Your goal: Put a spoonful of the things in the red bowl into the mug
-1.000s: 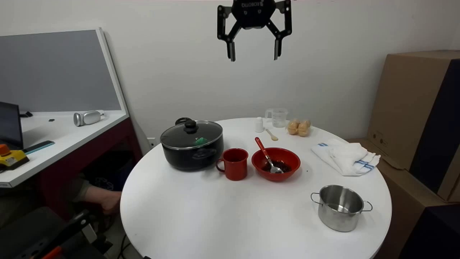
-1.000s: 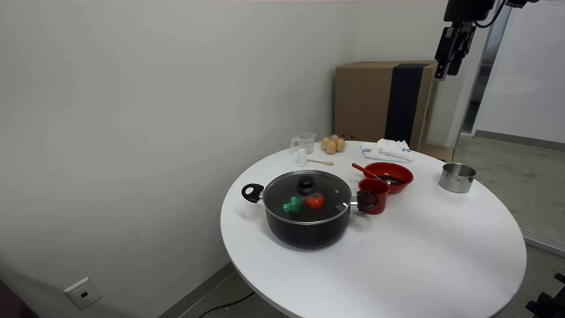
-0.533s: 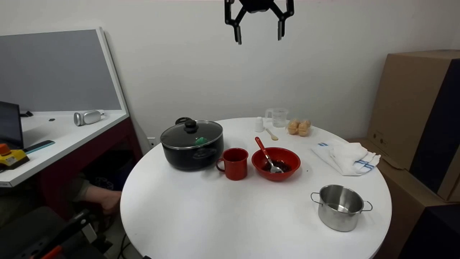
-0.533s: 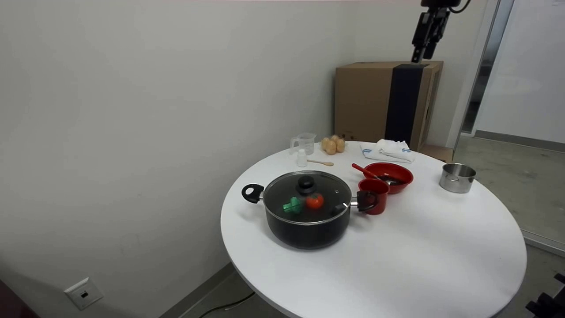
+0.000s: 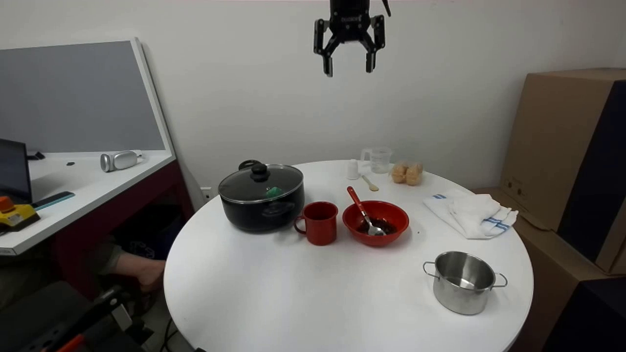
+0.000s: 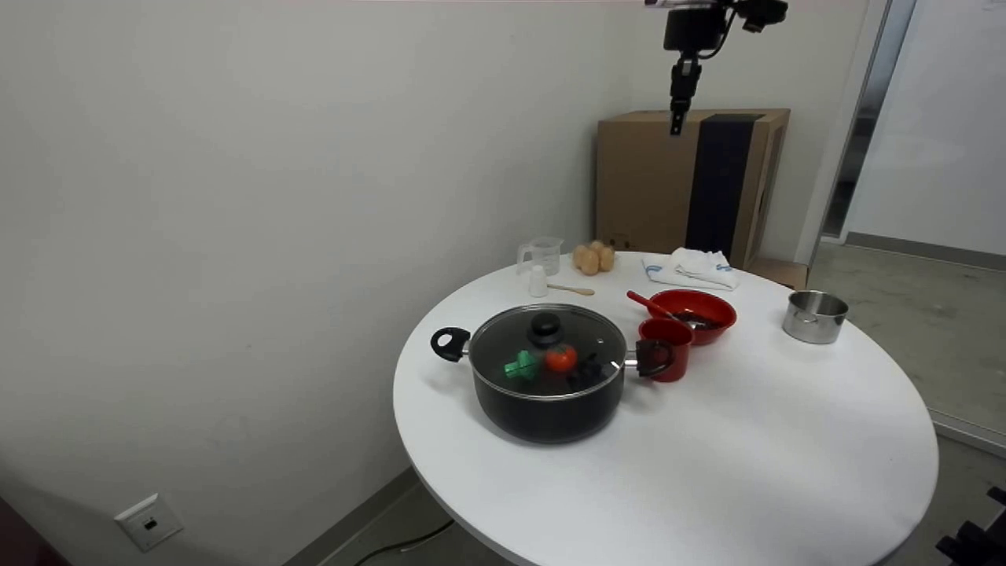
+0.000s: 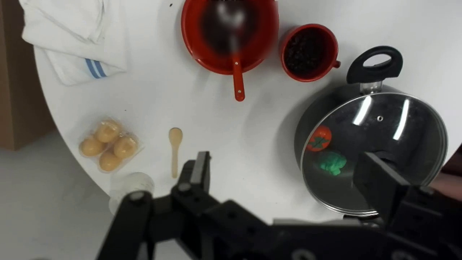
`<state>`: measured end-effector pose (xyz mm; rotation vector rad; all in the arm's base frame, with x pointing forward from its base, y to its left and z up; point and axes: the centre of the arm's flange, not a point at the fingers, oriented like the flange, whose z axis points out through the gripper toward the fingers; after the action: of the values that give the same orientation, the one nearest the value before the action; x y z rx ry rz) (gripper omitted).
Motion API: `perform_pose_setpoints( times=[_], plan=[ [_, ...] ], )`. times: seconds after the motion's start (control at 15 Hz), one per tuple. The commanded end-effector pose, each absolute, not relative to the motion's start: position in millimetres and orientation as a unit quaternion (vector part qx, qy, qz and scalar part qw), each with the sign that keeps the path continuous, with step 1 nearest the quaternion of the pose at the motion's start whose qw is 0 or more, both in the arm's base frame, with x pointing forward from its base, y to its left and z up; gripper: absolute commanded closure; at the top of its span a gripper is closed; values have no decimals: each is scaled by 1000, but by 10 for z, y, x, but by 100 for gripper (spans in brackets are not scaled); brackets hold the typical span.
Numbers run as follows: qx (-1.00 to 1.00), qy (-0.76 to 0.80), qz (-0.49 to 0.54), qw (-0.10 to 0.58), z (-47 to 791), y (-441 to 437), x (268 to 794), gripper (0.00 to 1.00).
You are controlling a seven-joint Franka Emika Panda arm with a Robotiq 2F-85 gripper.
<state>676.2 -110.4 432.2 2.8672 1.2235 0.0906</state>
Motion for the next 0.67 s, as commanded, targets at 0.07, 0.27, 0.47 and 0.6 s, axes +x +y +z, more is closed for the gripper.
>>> perform_pose_setpoints(
  times=[0.07,0.27,0.47,0.6],
  plan=[
    [892,449,-41,6,3973,-1248,7645,0],
    [884,461,-64,30,3660,-1290,7881,0],
    [885,459,-57,50,3422,-1285,8126,0],
    [886,457,-53,58,3286,-1248,8272,0]
  ],
)
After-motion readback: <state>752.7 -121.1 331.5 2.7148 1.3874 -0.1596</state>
